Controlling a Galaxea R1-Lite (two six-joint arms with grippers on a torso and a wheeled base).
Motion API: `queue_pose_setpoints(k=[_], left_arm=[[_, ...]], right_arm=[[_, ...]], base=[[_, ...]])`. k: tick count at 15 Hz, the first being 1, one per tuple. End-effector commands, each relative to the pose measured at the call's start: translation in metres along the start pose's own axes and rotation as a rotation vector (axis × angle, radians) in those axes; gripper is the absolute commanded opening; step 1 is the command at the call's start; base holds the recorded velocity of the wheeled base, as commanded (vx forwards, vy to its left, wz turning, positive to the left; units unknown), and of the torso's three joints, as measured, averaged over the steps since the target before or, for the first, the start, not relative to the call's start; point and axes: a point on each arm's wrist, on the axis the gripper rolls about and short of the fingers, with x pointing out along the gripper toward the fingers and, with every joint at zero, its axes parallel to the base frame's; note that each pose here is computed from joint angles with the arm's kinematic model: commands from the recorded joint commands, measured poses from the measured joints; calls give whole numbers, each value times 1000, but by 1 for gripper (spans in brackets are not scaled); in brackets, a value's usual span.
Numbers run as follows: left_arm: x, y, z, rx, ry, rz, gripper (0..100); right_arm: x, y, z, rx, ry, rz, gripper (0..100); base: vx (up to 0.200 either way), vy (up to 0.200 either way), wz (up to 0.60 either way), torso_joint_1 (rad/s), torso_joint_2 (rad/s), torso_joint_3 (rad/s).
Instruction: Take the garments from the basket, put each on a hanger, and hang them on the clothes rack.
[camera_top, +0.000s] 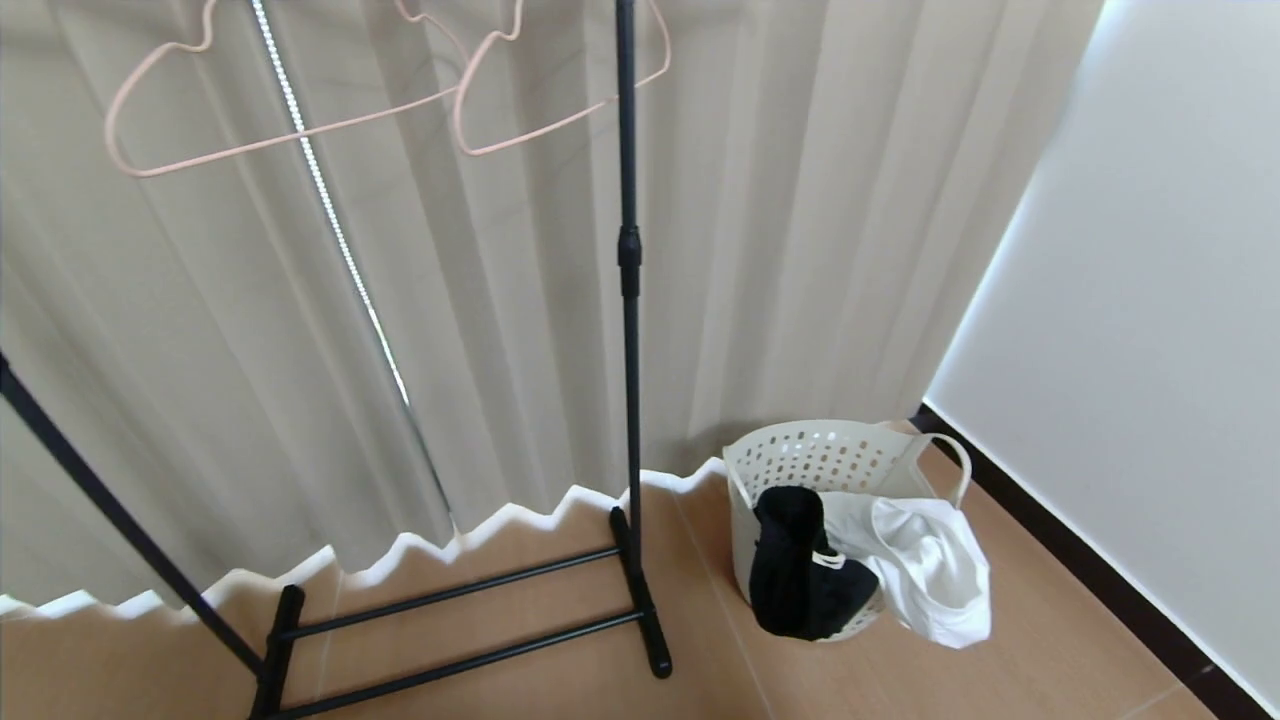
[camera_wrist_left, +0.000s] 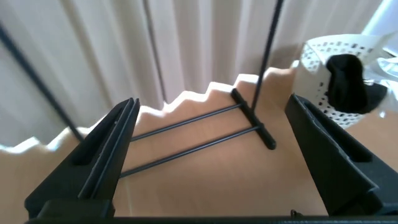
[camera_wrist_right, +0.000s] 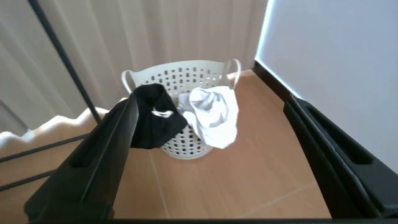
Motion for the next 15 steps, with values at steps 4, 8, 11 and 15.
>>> queue_pose_setpoints(k=[4,8,11,15], left_arm=[[0,0,0,0,0,0,100],[0,0,0,0,1,0,100],[0,0,0,0,1,2,100],[0,0,0,0,1,2,100]], right_arm=[[0,0,0,2,0,0,100],[0,0,0,3,0,0,100],[0,0,0,2,0,0,100],[0,0,0,2,0,0,100]], base=[[0,-200,0,0,2,2],[200,0,0,1,1,6],[200,0,0,7,2,4],[0,0,0,0,0,0]])
